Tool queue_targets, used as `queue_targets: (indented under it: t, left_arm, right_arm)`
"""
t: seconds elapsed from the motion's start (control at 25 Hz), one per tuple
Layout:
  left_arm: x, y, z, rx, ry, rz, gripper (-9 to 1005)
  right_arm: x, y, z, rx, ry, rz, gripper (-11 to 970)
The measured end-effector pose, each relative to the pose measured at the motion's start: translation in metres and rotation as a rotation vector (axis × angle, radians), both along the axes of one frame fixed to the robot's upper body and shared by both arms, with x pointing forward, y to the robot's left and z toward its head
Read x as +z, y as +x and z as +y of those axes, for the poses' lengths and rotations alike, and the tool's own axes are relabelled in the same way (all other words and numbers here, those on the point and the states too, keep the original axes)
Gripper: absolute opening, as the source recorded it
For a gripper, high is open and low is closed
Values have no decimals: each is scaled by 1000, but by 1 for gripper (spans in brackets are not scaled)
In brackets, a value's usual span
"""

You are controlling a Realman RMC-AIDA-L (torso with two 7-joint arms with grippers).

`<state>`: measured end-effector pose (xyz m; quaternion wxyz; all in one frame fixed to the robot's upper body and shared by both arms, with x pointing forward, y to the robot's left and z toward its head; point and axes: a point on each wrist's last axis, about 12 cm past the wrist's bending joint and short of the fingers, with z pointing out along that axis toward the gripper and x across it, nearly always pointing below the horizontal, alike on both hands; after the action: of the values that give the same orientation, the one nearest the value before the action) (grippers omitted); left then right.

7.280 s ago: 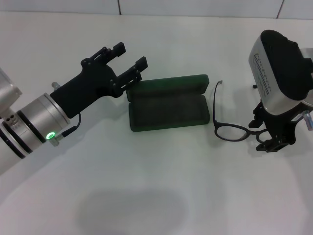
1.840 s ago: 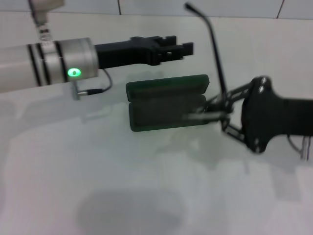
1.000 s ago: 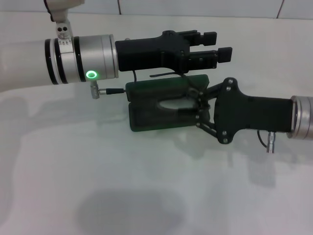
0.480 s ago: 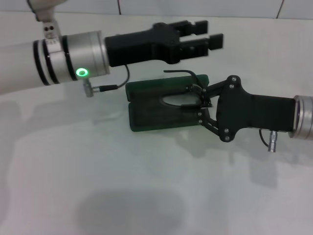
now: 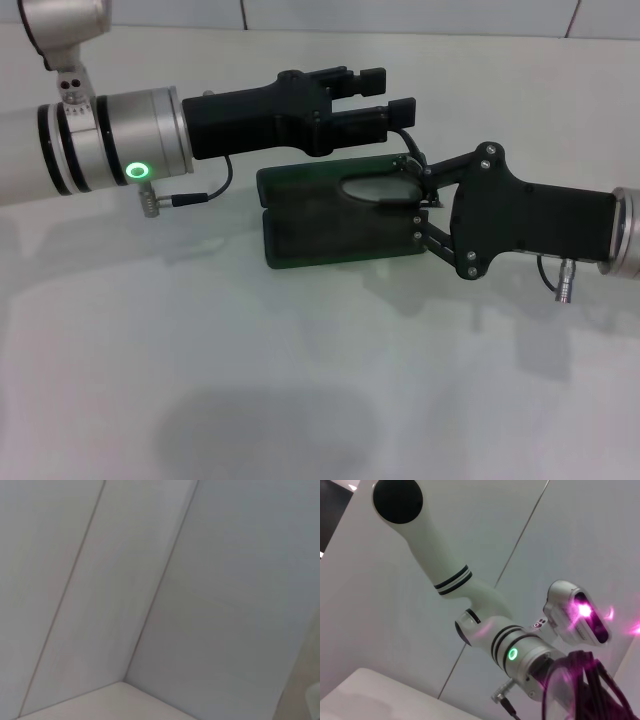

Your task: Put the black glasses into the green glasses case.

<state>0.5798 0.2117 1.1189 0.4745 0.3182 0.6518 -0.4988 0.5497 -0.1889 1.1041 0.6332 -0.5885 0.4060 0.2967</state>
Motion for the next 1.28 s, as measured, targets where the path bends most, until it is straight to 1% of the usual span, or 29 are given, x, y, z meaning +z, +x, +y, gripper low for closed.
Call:
queue_targets:
  t: [0.36, 0.6, 0.72, 0.76, 0.8, 0.88, 1.0, 1.08, 1.16, 1.28]
  left_arm:
    - [3, -6, -3, -71, -12, -33, 711]
    - [3, -7, -4, -85, 7, -46, 711]
    - [3, -5, -2, -66, 4, -54, 711]
    - [4, -4, 4, -24, -17, -69, 711]
    - [4, -4, 4, -24, -17, -69, 711]
    - [3, -3, 14, 56, -46, -94, 711]
    - [-3, -2, 31, 212, -89, -114, 711]
    - [-9, -2, 43, 340, -116, -116, 712]
    - [-16, -4, 52, 428, -132, -111, 712]
    - [-22, -5, 61, 505, -148, -97, 712]
  right_arm:
    - [0, 1, -1, -13, 1, 2, 97]
    - [-1, 1, -1, -15, 1, 7, 97]
    - [-2, 0, -1, -14, -1, 9, 96]
    - [-2, 0, -1, -13, -3, 9, 96]
    - [-3, 0, -2, -13, -4, 9, 96]
    - [-4, -1, -3, -20, -8, 13, 96]
    - [-6, 2, -5, -53, -30, 10, 96]
    - [-9, 8, -1, -84, -79, 6, 96]
    - [-12, 15, 9, -114, -160, 10, 96]
    - [-14, 21, 26, -149, -255, 3, 96]
